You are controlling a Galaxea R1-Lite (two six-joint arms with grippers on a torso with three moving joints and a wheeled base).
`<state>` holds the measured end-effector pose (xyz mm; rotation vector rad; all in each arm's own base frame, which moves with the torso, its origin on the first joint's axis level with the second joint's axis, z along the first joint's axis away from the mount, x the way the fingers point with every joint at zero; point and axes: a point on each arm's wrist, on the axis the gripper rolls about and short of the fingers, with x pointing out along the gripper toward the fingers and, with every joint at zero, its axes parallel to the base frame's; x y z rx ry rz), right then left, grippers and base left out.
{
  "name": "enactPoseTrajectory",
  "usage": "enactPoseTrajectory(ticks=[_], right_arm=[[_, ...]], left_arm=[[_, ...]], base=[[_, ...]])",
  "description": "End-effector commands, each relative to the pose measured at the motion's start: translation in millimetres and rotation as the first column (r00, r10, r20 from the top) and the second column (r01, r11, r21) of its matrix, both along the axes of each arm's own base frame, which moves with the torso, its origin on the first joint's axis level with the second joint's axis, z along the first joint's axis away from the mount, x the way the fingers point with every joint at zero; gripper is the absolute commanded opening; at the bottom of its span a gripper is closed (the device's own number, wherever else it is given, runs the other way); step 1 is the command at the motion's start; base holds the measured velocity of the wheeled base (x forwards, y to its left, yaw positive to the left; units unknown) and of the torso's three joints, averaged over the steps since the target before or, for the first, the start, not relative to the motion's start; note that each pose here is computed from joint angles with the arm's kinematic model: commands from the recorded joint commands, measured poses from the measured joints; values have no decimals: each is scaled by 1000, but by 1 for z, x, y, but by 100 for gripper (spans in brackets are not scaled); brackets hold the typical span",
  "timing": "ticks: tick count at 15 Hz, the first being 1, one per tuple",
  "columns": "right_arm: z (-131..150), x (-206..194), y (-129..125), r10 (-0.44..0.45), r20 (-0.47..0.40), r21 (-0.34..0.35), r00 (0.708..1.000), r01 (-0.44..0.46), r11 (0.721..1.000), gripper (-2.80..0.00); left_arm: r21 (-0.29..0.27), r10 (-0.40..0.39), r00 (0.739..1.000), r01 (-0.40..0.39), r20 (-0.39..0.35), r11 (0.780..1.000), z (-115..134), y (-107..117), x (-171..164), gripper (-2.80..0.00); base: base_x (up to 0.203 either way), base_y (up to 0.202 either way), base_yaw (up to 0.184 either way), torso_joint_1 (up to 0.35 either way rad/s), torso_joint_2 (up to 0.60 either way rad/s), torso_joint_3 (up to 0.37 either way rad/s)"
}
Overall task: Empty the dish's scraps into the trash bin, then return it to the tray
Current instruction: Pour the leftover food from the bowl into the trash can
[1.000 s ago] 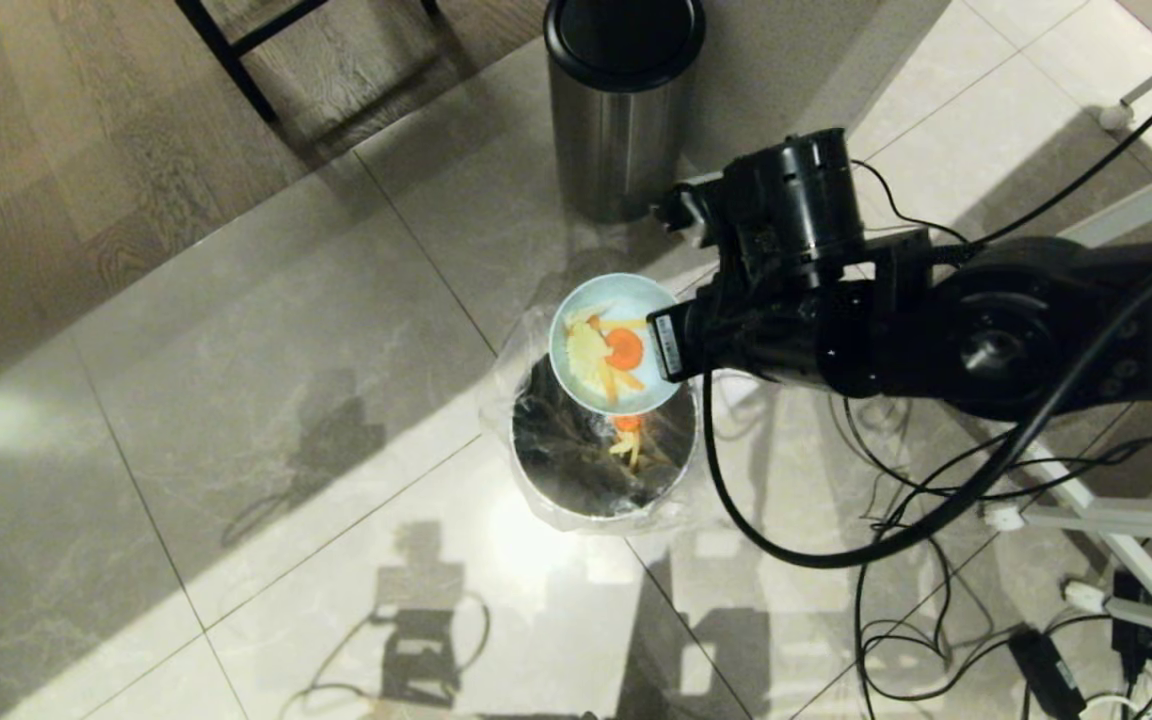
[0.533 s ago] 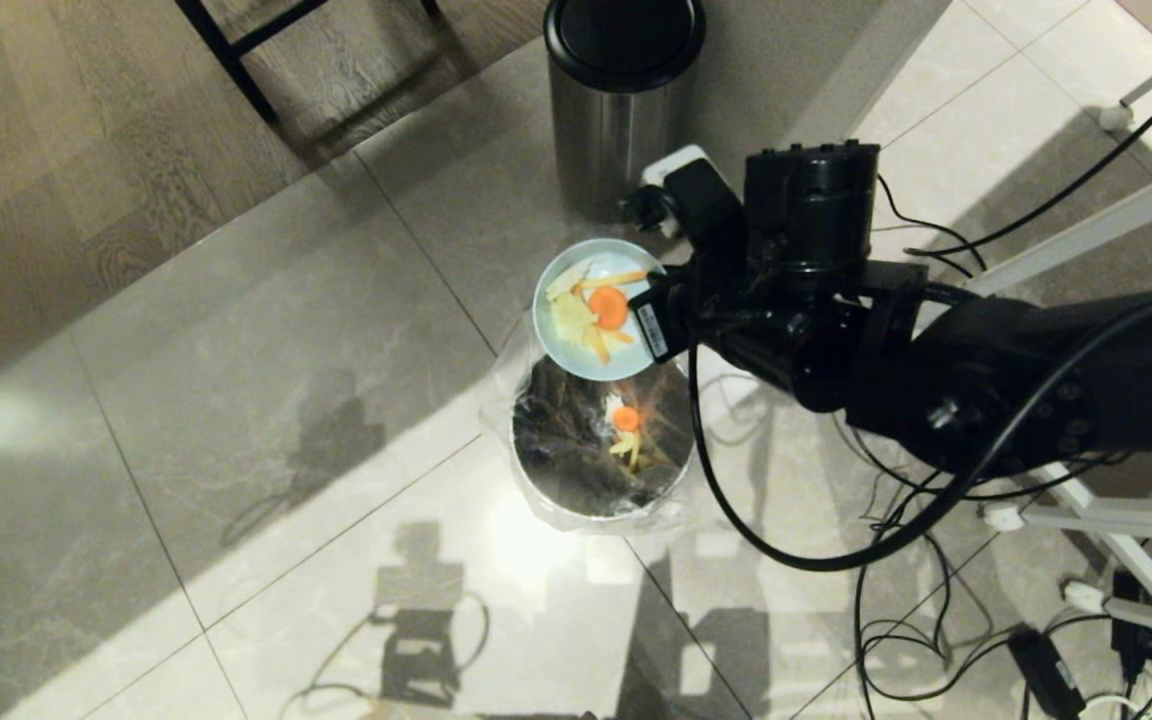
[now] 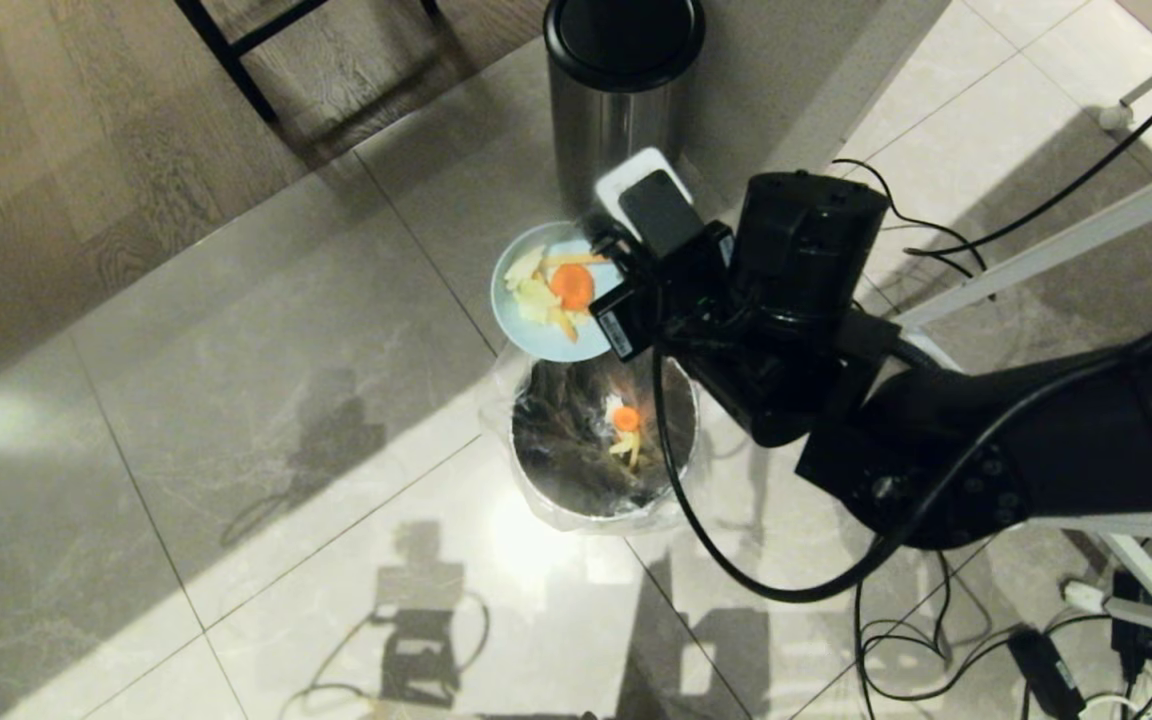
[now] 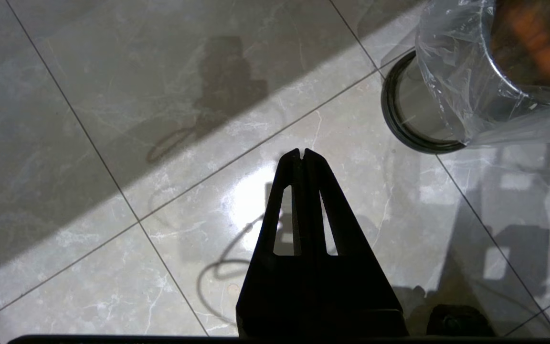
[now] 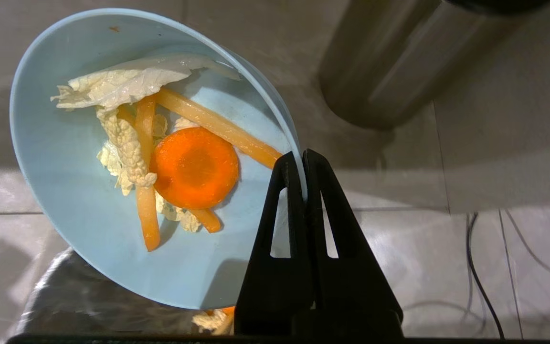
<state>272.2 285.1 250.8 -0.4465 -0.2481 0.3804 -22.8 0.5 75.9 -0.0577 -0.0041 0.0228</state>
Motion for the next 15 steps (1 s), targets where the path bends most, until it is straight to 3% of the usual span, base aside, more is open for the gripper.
enactPoseTrajectory(ticks=[1,9,15], right_arm=[[-8,-8,3,25,11,-19,1000,-25,1000,-280],[-39,-29,-9,163,120,-165,979,-142,976,-280],[-71,-33,-21,155,140,-214,978,-123,969,-280]], left_arm=[[-1,0,1000,0,0,1000,0,0,0,-280],[-1,0,1000,0,0,1000,0,0,0,-280],[-1,0,1000,0,0,1000,0,0,0,-280]], base=[[0,0,0,0,0,0],[0,0,0,0,0,0],[0,0,0,0,0,0]])
